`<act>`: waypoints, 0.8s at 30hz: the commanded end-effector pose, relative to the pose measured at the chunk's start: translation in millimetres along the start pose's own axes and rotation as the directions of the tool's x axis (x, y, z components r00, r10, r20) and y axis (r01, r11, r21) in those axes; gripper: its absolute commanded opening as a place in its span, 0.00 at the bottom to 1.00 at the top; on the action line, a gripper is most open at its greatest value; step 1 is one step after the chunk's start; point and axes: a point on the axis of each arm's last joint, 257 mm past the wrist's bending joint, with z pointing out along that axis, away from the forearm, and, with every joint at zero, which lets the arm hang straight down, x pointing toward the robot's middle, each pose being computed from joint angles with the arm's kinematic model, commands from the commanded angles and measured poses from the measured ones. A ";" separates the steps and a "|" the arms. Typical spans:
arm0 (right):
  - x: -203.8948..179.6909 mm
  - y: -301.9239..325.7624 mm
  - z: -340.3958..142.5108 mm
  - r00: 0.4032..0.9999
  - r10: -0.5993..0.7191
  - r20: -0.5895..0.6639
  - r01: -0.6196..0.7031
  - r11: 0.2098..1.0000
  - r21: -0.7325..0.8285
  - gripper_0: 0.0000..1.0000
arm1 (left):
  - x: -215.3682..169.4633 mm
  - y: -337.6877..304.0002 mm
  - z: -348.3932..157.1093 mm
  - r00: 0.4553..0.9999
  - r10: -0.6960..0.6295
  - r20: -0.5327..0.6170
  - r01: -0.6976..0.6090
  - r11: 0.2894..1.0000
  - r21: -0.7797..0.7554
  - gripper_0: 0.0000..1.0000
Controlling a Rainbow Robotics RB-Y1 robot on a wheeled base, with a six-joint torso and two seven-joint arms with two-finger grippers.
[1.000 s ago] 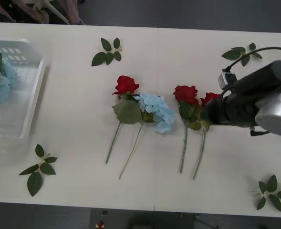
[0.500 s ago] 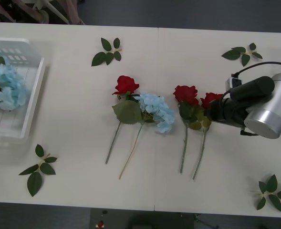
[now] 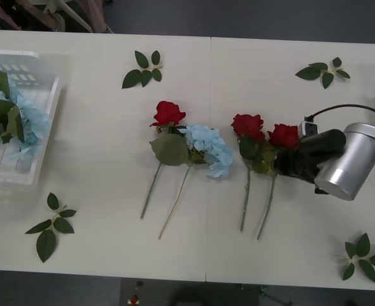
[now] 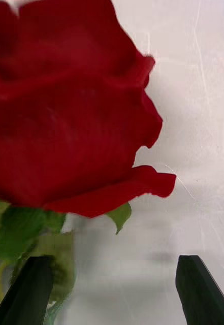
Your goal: Put the red flowers into the right box and the blue flowers into the left box
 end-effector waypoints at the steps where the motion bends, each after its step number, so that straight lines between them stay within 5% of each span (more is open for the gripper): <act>1: -12.6 19.6 5.2 0.999 -0.024 0.030 0.025 0.999 -0.027 0.71 | -67.6 -62.3 -56.5 0.994 -0.009 0.106 -0.016 0.972 0.236 1.00; 5: -11.4 23.5 13.0 0.999 -0.028 0.033 0.028 0.999 -0.023 0.71 | -90.6 -114.9 -74.9 0.988 0.091 0.121 -0.125 0.945 0.303 1.00; 11: -11.1 24.6 25.2 0.999 -0.028 0.036 0.029 1.000 -0.013 0.02 | -77.2 -205.5 -28.6 0.988 0.138 0.074 -0.154 0.949 0.276 1.00; 24: -40.2 15.0 18.0 0.994 -0.064 0.092 0.063 0.998 0.012 0.00 | 17.2 -347.0 90.7 0.983 0.177 0.051 -0.184 0.934 0.307 1.00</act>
